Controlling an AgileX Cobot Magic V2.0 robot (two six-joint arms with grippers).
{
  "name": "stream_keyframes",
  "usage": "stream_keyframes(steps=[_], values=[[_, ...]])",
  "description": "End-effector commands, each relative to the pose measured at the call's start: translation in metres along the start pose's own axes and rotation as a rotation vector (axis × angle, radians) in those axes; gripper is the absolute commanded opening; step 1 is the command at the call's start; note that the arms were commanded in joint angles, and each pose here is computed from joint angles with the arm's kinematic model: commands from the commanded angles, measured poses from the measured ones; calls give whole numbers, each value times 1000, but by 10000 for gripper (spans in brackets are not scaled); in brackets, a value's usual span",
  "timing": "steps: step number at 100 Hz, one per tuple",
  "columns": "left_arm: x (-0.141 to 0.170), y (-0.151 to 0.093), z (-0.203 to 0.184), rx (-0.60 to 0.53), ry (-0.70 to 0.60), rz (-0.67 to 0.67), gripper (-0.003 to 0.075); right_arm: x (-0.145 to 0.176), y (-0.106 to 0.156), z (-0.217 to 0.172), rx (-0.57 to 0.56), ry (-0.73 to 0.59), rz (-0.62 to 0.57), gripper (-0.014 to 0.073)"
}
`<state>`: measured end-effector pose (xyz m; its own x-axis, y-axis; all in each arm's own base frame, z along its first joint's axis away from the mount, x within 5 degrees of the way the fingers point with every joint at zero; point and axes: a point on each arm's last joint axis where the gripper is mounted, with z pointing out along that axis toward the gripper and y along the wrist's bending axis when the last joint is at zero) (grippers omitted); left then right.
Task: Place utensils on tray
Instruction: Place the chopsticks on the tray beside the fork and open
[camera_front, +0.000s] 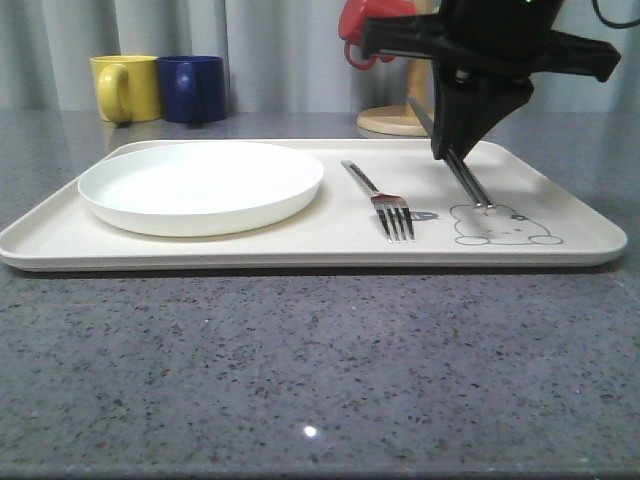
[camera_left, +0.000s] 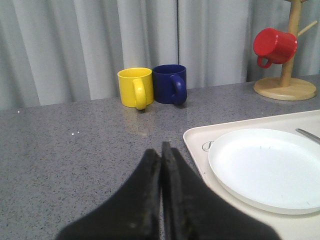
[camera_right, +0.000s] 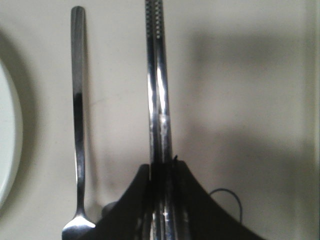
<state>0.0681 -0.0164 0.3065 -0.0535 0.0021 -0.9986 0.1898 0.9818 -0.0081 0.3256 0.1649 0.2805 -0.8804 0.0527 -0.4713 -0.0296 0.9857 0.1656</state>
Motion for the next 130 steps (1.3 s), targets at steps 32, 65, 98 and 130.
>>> stream_keyframes(steps=[32, 65, 98, 130], values=[[-15, 3, -2, -33, -92, -7, -19, -6, 9, 7, -8, -36, 0, -57], [-15, 3, -2, -33, -92, -7, -19, -3, 8, 11, 11, 2, 4, 258], [-15, 3, -2, -33, -92, -7, -19, -5, 7, 4, 9, -21, -3, 426], [-15, 3, -2, -33, -92, -7, -19, -22, -25, -50, 77, -170, -21, 426]])
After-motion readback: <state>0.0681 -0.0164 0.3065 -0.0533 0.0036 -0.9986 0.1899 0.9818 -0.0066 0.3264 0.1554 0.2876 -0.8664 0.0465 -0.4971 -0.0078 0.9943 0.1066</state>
